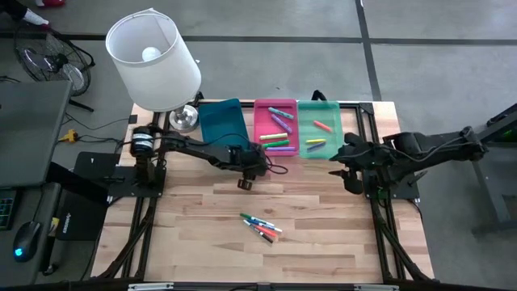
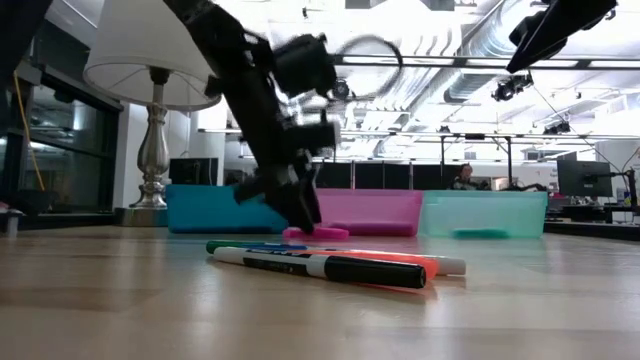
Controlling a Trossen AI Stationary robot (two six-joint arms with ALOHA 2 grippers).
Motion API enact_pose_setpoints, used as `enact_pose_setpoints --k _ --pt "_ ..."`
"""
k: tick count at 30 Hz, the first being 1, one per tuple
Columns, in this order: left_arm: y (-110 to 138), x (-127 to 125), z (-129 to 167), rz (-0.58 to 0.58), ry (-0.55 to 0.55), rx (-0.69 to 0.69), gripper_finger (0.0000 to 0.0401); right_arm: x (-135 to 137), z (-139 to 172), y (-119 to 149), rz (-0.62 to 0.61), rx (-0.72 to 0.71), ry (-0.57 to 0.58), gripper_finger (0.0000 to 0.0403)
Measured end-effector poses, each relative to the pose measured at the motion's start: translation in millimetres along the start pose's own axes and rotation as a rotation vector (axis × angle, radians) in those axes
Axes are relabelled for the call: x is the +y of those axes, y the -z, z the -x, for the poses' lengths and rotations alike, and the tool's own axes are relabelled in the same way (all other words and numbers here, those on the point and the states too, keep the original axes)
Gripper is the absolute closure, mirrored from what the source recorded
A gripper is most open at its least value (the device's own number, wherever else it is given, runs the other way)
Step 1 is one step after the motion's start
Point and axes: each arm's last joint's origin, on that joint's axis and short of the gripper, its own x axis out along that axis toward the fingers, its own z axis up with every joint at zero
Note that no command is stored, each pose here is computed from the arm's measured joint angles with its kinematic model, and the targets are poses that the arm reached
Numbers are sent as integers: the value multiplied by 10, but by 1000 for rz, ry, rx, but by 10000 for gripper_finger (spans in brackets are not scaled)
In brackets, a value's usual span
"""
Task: Pick & Place Markers
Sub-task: Put the pink pen into the green bin
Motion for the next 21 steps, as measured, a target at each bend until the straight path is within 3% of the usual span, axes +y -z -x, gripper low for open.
enact_pose_setpoints --k 8,21 --pt "-74 55 34 -14 -34 -3 252 41 7 9 -3 0 -17 201" --pt "-28 -4 -48 -28 33 36 252 99 21 24 4 -4 -29 201"
